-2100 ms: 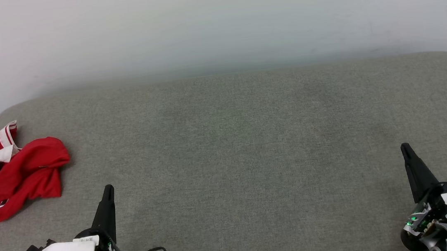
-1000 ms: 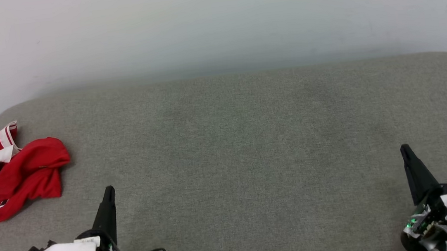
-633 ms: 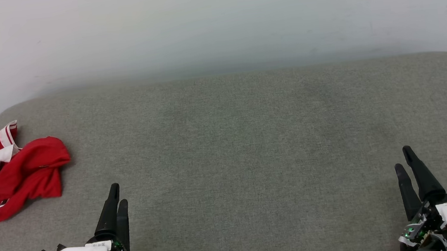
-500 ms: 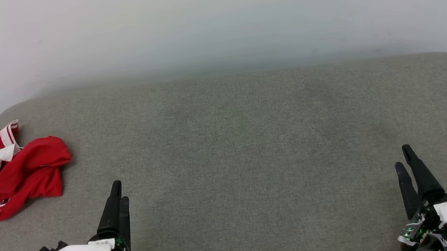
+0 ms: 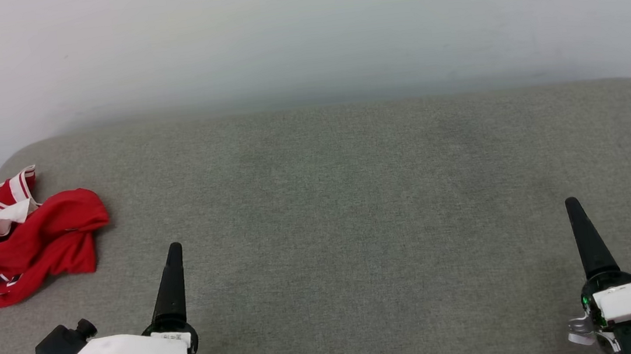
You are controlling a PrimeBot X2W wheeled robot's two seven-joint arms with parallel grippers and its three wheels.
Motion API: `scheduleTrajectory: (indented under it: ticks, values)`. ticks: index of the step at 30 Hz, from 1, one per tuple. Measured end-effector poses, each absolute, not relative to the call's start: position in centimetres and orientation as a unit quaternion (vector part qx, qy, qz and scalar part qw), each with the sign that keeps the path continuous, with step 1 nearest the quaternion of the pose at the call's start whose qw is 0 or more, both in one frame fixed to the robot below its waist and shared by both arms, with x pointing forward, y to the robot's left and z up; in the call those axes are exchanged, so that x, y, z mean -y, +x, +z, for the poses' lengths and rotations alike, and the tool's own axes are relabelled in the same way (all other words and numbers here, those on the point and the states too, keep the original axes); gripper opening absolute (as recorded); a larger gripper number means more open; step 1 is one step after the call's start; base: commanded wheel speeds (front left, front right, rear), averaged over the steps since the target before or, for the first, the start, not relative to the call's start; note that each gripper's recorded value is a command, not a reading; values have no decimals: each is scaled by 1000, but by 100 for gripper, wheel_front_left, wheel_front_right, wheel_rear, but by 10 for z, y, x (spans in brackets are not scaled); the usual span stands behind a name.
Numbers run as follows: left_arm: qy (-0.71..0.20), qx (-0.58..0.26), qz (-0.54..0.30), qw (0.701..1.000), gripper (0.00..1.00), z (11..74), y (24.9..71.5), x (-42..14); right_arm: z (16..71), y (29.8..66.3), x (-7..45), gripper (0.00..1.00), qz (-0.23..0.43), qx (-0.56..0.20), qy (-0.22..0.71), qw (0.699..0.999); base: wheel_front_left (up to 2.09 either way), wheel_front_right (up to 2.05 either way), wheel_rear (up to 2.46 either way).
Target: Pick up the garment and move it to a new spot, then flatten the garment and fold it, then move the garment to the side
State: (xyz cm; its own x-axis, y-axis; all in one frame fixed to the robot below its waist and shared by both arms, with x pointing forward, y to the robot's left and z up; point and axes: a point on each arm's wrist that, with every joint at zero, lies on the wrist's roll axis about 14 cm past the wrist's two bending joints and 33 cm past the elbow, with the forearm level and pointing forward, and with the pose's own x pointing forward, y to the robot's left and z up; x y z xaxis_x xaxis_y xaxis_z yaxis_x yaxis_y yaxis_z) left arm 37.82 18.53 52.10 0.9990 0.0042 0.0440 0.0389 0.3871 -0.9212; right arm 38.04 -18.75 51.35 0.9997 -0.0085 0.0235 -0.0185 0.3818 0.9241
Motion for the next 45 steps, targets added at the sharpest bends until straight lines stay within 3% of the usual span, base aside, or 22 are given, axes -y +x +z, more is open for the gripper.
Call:
scheduleTrajectory:
  ticks: [9, 16, 26, 45]
  values:
    - [-462, 22, -23, 886, 100, 525, 376, -177, 521, 380, 181, 100, 19, 19, 429, 903, 0, 0, 0]
    - [-384, 31, -32, 922, 100, 530, 376, -176, 523, 380, 175, 100, 28, 22, 351, 936, 0, 0, 0]
    - [-287, 42, -45, 956, 100, 537, 375, -172, 528, 379, 172, 100, 39, 26, 274, 960, 0, 0, 0]
    - [-134, 44, -67, 988, 100, 534, 374, -160, 533, 373, 171, 100, 48, 20, 138, 989, 0, 0, 0]
